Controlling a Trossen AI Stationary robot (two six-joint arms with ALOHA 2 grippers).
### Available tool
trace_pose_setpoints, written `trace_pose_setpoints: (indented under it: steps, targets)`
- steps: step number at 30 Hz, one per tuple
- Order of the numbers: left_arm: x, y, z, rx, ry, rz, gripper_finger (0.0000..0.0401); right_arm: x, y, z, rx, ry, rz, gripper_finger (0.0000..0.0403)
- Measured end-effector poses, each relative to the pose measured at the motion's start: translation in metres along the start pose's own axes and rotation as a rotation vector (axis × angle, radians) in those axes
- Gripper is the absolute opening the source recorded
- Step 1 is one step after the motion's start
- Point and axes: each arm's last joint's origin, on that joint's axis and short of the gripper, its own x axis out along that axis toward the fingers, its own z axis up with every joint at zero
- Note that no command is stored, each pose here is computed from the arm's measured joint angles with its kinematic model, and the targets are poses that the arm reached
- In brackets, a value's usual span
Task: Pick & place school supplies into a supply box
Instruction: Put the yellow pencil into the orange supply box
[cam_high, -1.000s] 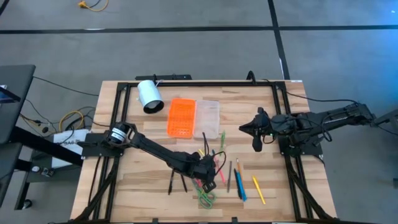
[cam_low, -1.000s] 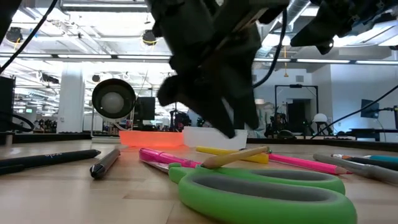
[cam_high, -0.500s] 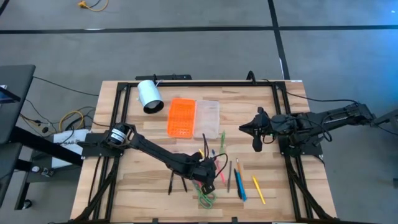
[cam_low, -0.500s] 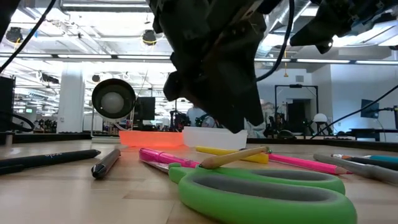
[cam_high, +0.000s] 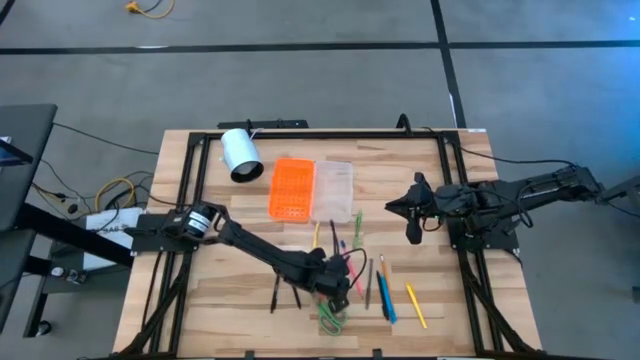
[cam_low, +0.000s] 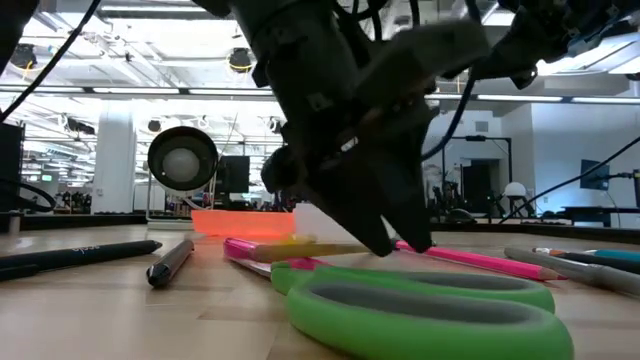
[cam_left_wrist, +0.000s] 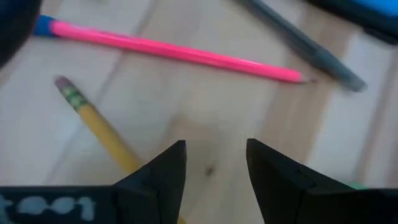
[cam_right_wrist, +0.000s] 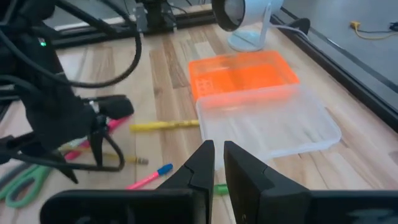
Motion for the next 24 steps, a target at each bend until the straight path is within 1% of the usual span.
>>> trace_pose_setpoints:
  steps: [4,6,10,13,14,16,18,19,24]
  targets:
    - [-0.003,-0.004,0.005,0.006,-0.008,-0.023,0.0157,0.000,0.000,0.000,-0.007,0.003,0.000,0.0031]
    - [-0.008,-0.007,0.009,0.006,-0.024,-0.011,0.0157,0.000,0.000,0.000,-0.007,0.004,0.000,0.0031]
    - [-0.024,-0.006,0.018,0.011,0.015,0.095,0.0157,0.000,0.000,-0.001,-0.009,0.010,-0.002,0.0031]
    - [-0.029,0.007,0.015,-0.006,0.115,0.209,0.0153,0.000,0.000,-0.001,-0.009,0.012,-0.002,0.0031]
    - [-0.029,0.010,0.014,-0.009,0.154,0.225,0.0151,0.000,0.000,-0.001,-0.010,0.012,-0.002,0.0031]
    - [-0.028,0.013,0.014,-0.018,0.202,0.200,0.0146,0.000,0.000,-0.001,-0.010,0.012,-0.002,0.0031]
    - [-0.023,0.012,0.013,-0.036,0.212,0.128,0.0143,0.000,0.000,-0.001,-0.009,0.013,-0.002,0.0031]
    - [-0.020,0.012,0.013,-0.042,0.209,0.110,0.0142,0.000,0.000,-0.001,-0.010,0.013,-0.002,0.0031]
    - [-0.018,0.011,0.013,-0.057,0.188,0.097,0.0141,0.000,0.000,-0.002,-0.014,0.023,-0.002,0.0031]
